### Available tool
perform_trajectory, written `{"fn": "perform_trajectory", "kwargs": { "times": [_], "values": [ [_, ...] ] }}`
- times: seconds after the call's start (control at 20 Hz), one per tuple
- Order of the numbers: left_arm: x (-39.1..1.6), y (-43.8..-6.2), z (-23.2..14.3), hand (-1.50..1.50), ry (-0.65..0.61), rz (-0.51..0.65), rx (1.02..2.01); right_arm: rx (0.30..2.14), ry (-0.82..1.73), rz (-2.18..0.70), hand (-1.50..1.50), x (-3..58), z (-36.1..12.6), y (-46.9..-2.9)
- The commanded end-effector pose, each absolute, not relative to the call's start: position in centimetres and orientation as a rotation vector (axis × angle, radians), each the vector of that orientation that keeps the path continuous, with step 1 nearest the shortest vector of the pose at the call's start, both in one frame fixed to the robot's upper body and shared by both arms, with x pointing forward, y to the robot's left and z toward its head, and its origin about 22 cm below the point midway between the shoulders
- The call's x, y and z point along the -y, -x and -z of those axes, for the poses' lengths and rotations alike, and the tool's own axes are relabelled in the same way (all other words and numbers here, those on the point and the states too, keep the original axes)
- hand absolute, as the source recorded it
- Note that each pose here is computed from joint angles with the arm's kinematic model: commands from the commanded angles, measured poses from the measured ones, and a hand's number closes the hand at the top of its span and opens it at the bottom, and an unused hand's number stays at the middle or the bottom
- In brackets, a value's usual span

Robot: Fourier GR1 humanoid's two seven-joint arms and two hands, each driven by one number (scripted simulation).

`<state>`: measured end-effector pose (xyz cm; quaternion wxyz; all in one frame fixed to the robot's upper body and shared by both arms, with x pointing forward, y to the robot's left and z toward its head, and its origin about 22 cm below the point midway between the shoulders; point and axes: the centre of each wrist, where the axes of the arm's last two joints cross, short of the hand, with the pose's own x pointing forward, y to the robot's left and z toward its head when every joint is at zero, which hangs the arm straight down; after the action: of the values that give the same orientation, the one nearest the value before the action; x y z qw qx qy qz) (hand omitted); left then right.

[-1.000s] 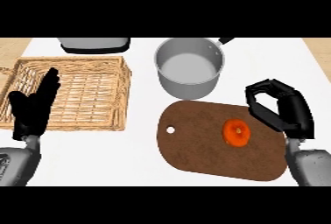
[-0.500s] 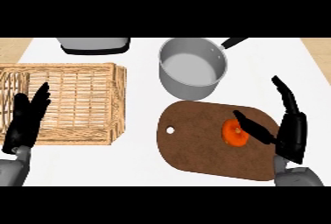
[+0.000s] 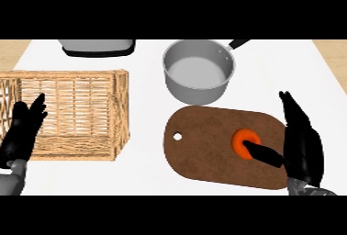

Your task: Pick the squash from the cutting board and place it in the pot

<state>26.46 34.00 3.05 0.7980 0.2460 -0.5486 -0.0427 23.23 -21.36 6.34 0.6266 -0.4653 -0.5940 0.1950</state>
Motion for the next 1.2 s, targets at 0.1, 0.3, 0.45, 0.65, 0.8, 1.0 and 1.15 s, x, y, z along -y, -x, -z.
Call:
{"fn": "perform_trajectory", "kwargs": {
  "times": [0.1, 0.3, 0.45, 0.65, 0.8, 1.0, 1.15],
  "values": [
    [-33.1, -26.1, -2.5, 0.00, -0.532, 0.106, 1.155, 1.034, 1.082, -0.645, -1.50, 18.7, -10.4, -22.1],
    [-33.6, -26.0, -3.3, 0.00, -0.523, 0.113, 1.147, 0.897, 0.963, -0.726, -1.50, 15.6, -13.1, -21.5],
    [-32.3, -27.5, -3.1, 0.00, -0.511, 0.096, 1.172, 0.831, 0.939, -0.754, -1.50, 14.5, -14.2, -22.0],
    [-32.7, -26.3, -3.1, 0.00, -0.513, 0.112, 1.155, 0.762, 0.970, -0.695, -1.50, 14.5, -14.4, -22.6],
    [-33.5, -26.4, -2.6, 0.00, -0.535, 0.096, 1.161, 0.768, 0.964, -0.681, -1.50, 14.3, -14.0, -22.5],
    [-34.4, -27.0, -2.9, 0.00, -0.538, 0.092, 1.147, 0.739, 0.950, -0.686, -1.50, 14.1, -13.6, -21.8],
    [-34.1, -26.0, -3.3, 0.00, -0.516, 0.110, 1.158, 0.698, 0.937, -0.688, -1.50, 15.6, -12.6, -23.0]
  ]
}}
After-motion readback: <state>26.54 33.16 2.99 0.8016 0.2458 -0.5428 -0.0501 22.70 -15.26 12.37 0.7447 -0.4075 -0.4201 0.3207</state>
